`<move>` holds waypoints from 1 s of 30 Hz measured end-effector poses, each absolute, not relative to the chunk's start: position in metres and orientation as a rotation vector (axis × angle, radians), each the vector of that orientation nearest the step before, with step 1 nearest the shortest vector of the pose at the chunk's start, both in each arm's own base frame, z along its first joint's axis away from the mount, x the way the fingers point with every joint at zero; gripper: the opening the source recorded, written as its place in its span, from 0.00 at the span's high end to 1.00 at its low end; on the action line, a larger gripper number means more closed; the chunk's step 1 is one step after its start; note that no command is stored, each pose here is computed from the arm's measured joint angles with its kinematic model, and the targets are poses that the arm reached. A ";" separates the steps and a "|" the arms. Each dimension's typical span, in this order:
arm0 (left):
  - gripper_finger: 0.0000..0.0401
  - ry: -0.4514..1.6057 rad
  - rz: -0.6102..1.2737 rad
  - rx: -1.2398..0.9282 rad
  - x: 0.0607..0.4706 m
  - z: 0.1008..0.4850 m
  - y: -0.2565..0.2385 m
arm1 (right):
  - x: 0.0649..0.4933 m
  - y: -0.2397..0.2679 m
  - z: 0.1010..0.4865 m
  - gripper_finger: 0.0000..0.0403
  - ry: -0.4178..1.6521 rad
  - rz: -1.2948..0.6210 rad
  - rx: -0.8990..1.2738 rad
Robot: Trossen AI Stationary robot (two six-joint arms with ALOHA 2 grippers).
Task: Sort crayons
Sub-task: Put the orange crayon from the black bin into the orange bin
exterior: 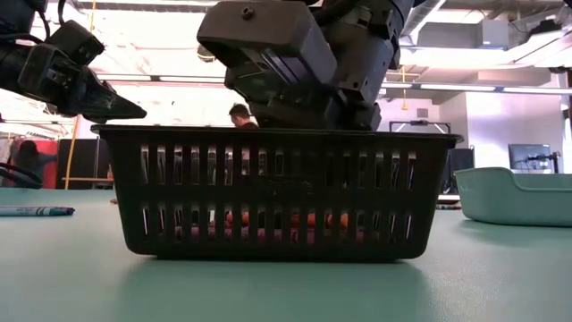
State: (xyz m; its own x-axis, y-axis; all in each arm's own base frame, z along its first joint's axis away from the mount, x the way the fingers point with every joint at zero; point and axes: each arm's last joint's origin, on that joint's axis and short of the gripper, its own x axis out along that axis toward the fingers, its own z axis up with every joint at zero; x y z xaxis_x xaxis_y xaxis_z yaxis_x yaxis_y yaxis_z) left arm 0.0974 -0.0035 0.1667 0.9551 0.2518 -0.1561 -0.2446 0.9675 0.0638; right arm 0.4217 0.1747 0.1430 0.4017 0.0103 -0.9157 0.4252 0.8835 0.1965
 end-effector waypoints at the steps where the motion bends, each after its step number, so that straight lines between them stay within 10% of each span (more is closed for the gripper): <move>1: 0.79 0.164 0.252 0.044 0.097 0.167 -0.004 | 0.421 0.174 0.146 0.88 1.132 -0.270 0.434; 17: 0.79 0.164 0.252 0.044 0.097 0.167 -0.004 | 0.410 0.141 0.243 0.97 0.943 -0.154 0.379; 30: 0.79 0.164 0.252 0.044 0.097 0.167 -0.004 | 0.417 -0.048 0.268 0.97 0.941 -0.277 -0.011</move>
